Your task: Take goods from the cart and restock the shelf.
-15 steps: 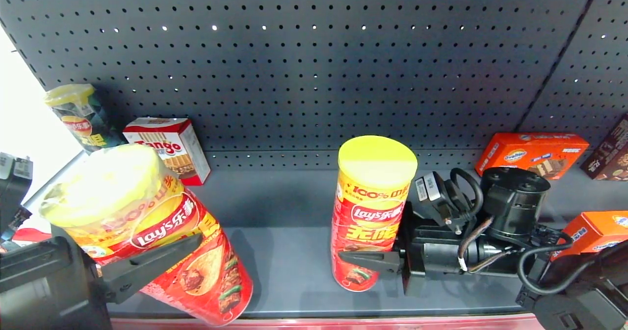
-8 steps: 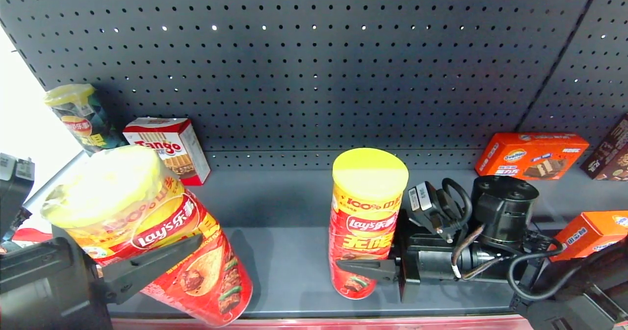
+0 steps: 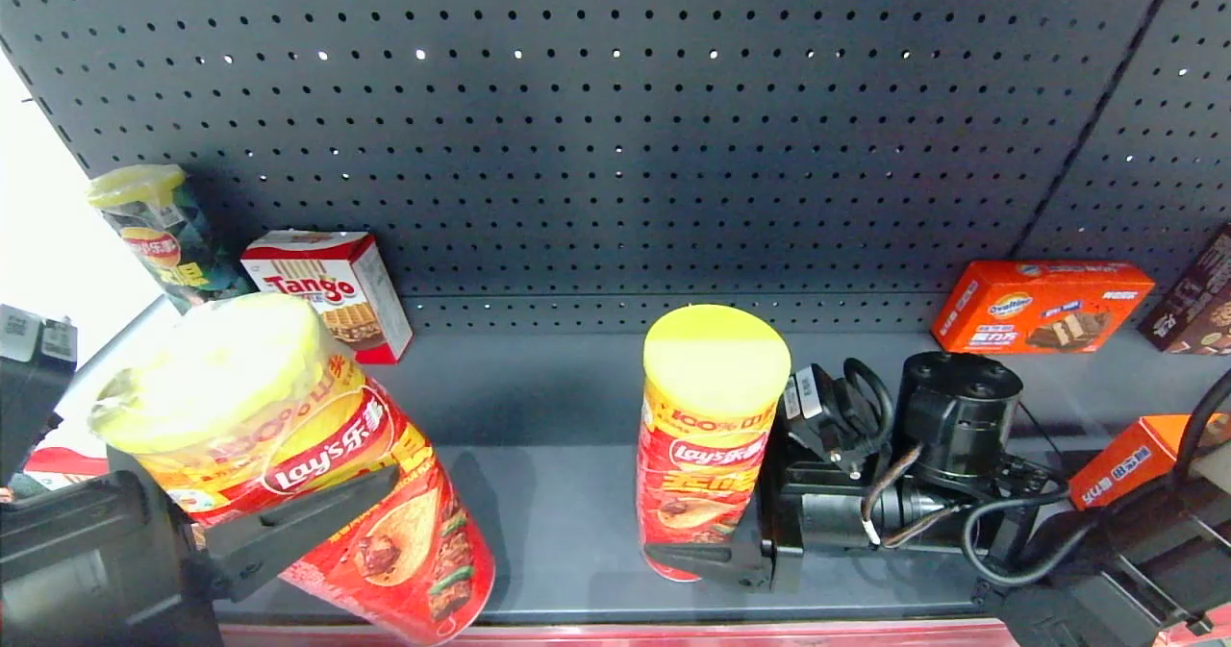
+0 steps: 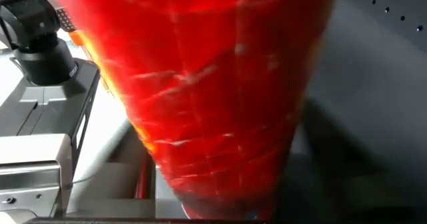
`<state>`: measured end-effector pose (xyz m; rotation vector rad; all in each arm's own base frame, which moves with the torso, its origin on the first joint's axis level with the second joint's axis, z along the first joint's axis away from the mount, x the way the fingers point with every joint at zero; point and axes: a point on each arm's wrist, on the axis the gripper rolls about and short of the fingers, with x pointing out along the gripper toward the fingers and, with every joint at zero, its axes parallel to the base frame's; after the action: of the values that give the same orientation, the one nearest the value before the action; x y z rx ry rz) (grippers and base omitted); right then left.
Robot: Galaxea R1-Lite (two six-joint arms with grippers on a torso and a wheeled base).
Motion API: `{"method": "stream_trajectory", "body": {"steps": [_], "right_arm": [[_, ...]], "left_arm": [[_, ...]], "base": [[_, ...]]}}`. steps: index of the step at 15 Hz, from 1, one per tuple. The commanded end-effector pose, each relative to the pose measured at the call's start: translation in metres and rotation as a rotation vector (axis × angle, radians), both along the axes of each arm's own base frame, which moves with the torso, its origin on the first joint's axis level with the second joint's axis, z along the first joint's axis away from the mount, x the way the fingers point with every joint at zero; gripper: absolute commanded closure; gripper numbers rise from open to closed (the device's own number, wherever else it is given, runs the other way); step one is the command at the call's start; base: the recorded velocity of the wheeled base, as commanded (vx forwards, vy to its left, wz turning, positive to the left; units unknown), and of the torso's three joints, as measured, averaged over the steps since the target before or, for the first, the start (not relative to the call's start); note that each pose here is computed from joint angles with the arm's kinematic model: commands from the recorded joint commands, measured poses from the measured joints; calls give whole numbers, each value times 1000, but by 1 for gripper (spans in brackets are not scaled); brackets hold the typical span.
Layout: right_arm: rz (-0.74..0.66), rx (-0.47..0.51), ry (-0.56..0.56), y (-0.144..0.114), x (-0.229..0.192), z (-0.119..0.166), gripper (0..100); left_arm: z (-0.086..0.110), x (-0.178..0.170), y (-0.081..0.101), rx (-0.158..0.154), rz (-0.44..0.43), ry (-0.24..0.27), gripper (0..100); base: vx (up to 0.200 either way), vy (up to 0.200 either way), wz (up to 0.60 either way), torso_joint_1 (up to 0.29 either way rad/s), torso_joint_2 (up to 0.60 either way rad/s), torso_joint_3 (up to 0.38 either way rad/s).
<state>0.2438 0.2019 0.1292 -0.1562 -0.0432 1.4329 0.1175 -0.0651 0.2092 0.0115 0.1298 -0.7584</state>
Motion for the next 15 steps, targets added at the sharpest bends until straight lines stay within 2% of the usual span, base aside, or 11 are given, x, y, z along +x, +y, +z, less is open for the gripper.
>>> {"method": "stream_trajectory", "body": {"steps": [1,3,5,9,12,13,15], "right_arm": [[-6,7,-10,-3,-1,4,0],[-10,25,-34,-7,-3,14,0],[-32,60,-84,-21,-12,35,0],[-126,141,-213,-71,-42,80,0],[-294,167,-300,-122,-68,110,0],[-461,162,-317,-148,-84,121,0],[-696,165,-266,-168,-111,120,0]], "left_arm": [[0,0,0,0,0,1,100],[-1,0,0,1,0,3,100],[0,0,0,0,0,1,100],[3,0,0,-5,2,-10,100],[3,0,0,-5,2,-11,100],[5,0,0,-7,1,-18,100],[9,1,0,-12,1,-31,100]], "base": [[0,0,0,0,0,0],[0,0,0,0,0,0],[0,0,0,0,0,0],[0,0,0,0,0,0],[0,0,0,0,0,0],[0,0,0,0,0,0],[0,0,0,0,0,0]]}}
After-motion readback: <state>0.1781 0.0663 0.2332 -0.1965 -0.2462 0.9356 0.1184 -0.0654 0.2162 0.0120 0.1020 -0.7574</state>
